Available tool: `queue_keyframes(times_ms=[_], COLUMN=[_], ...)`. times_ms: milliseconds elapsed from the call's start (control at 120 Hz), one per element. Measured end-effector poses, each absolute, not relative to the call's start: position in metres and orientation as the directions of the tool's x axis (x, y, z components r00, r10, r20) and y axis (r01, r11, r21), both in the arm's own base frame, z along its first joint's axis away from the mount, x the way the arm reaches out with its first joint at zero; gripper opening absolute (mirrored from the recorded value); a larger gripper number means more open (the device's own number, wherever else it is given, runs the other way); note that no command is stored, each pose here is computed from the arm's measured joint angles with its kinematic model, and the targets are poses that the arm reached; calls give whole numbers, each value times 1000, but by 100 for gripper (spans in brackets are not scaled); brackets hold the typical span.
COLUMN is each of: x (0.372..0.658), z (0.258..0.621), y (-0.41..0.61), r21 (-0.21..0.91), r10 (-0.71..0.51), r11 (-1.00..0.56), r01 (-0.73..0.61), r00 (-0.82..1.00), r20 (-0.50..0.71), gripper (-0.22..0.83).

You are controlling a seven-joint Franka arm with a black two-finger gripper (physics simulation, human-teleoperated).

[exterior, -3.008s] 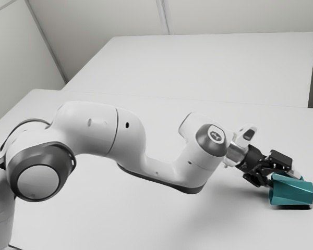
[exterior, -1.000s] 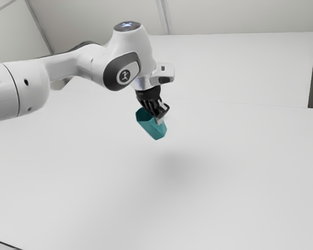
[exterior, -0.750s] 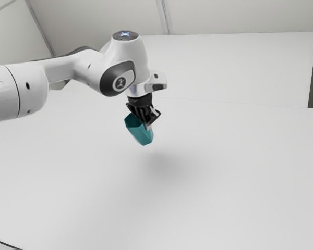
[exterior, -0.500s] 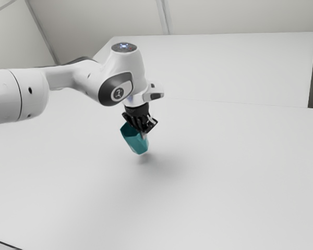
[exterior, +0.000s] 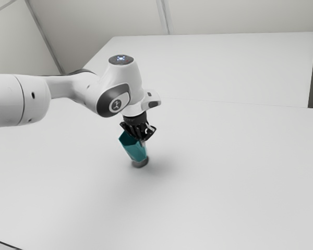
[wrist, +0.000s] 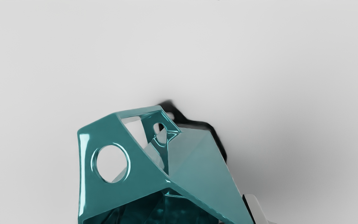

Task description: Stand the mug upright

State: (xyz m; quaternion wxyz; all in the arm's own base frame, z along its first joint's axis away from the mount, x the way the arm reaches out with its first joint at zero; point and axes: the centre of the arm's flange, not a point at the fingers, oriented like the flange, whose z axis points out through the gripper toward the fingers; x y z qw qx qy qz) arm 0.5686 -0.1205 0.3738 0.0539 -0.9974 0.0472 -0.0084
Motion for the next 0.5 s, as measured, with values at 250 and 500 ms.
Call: queue_keyframes(times_ms=[250, 500], x=[573, 574], z=[359, 354], y=[-116, -116], r21=[-98, -91], r10=[-65, -51], r11=[-993, -995], r01=[-64, -50], r00=[998, 999], r20=[6, 8], gripper=[-17, -6])
